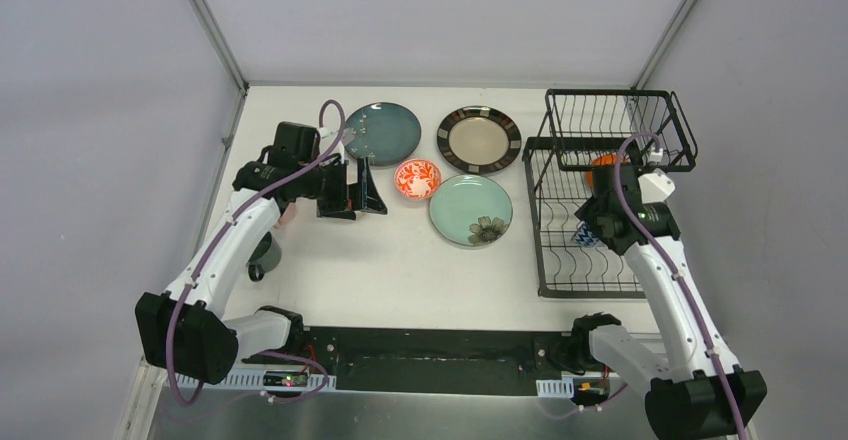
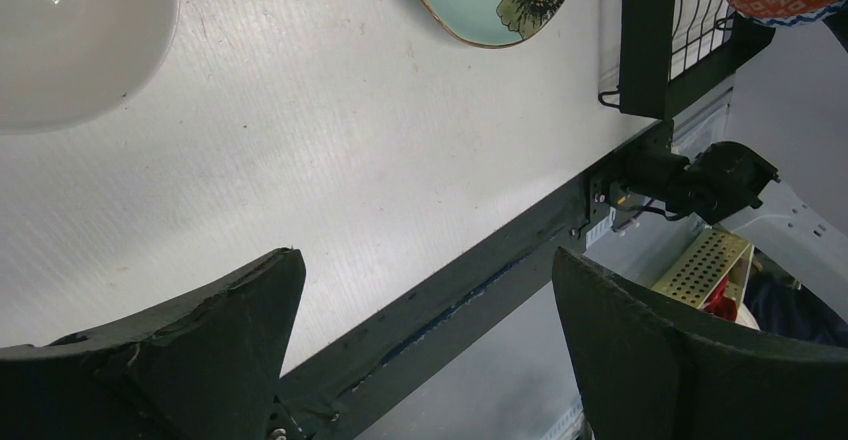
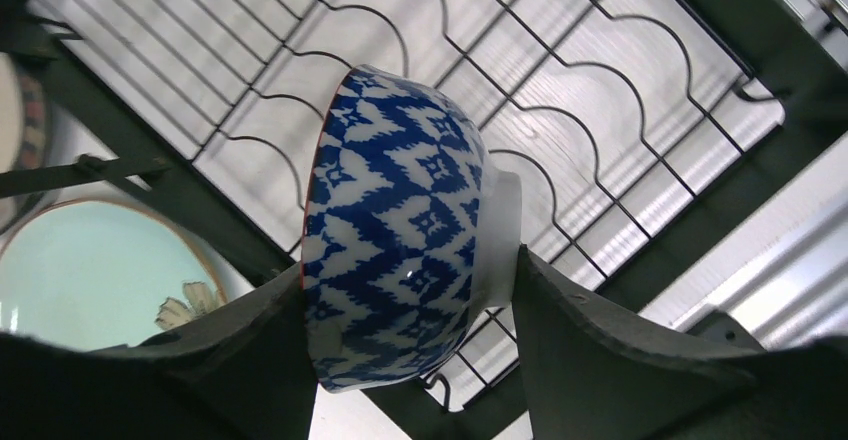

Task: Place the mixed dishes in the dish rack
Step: Turn the bowl upside down on the dish rack.

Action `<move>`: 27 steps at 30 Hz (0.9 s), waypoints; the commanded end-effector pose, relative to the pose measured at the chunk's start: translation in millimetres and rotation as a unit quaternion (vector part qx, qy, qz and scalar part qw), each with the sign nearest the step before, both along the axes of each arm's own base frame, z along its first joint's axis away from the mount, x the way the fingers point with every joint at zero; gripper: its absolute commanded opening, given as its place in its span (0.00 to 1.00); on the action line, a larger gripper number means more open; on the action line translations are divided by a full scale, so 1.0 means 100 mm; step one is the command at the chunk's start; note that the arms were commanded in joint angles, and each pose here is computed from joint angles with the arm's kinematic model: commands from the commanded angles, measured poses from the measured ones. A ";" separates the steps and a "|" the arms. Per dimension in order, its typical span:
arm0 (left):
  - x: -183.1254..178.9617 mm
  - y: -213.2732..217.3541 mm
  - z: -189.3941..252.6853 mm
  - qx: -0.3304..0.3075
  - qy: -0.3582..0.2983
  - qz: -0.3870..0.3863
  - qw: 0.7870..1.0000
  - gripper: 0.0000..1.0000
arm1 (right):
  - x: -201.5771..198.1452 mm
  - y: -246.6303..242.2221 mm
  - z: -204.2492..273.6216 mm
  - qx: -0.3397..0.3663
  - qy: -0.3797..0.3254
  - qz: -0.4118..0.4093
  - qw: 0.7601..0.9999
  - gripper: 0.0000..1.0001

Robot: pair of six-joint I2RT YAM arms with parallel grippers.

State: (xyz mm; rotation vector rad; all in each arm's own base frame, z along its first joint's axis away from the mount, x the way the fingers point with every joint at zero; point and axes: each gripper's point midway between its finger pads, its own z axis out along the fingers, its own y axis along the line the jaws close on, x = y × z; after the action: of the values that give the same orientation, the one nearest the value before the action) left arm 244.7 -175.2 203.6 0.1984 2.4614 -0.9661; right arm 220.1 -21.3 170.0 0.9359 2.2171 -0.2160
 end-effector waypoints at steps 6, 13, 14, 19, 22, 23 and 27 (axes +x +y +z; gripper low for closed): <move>-0.02 0.05 0.11 0.009 -0.044 0.003 0.999 0.99 | -0.03 -0.20 -0.02 -0.022 0.037 -0.098 0.994 0.52; -0.01 0.06 0.11 0.011 -0.047 0.005 0.999 0.99 | 0.03 -0.28 -0.09 -0.052 0.064 -0.112 0.990 0.53; -0.01 0.06 0.11 0.012 -0.047 0.005 0.999 0.99 | 0.03 -0.29 -0.11 -0.054 0.071 -0.114 0.990 0.53; 0.00 0.07 0.11 0.014 -0.047 0.006 0.999 0.99 | 0.07 -0.30 -0.20 -0.058 0.093 -0.123 0.986 0.54; 0.00 0.08 0.10 0.016 -0.047 0.008 0.999 0.99 | 0.10 -0.29 -0.25 -0.060 0.100 -0.123 0.986 0.55; 0.00 0.08 0.10 0.016 -0.048 0.008 0.999 0.99 | 0.12 -0.29 -0.27 -0.059 0.101 -0.124 0.985 0.56; 0.01 0.08 0.09 0.019 -0.046 0.009 0.999 0.99 | 0.21 -0.24 -0.33 -0.052 0.093 -0.112 0.988 0.59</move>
State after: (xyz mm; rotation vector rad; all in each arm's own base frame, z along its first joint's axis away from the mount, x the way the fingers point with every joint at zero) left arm 242.6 -169.6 208.3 0.1965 2.4312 -0.9232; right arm 219.6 -42.6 123.9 1.1394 2.3374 -0.5818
